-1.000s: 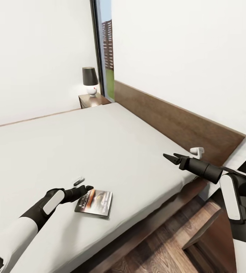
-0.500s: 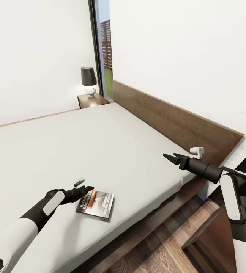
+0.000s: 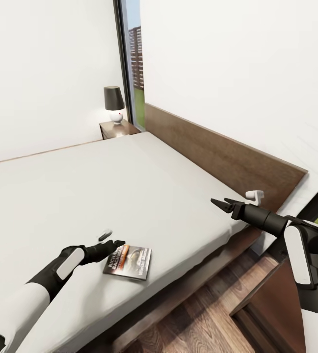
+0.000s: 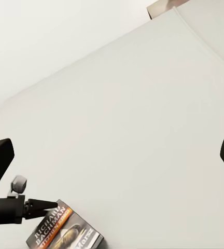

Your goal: In the bedroom, move the book from the bed onto either nightstand, and place the two sandals side by side next to the bed.

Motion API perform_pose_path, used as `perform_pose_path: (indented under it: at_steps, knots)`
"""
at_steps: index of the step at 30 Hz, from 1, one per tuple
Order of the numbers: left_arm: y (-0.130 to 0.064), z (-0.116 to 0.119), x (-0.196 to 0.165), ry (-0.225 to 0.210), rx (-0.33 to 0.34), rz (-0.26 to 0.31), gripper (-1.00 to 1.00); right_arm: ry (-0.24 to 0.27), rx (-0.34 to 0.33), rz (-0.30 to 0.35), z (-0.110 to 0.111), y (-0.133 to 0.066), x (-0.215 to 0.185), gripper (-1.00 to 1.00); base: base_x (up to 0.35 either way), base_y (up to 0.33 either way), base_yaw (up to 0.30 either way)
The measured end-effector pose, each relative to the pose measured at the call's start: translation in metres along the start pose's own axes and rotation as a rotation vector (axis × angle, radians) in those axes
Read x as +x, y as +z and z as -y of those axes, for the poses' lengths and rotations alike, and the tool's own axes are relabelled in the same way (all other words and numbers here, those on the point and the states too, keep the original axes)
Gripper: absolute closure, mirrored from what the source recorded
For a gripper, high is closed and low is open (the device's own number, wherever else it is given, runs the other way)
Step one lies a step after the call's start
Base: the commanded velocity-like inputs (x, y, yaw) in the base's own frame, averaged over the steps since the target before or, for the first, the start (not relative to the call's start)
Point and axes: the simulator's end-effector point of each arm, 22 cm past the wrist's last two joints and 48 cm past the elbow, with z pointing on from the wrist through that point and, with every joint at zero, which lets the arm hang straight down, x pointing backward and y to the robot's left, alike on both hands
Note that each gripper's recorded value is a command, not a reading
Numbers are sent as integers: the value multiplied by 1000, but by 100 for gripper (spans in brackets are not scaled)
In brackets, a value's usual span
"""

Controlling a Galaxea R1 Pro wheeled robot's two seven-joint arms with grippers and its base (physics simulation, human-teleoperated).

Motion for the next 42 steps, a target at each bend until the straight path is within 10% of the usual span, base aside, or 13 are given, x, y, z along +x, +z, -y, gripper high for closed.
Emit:
perform_pose_path:
  at_steps: [42]
  knots:
    - [17, 40, 24, -3, 67, -36, -100, -1, 0, 1, 0, 0, 0, -100, -2, -1, 0]
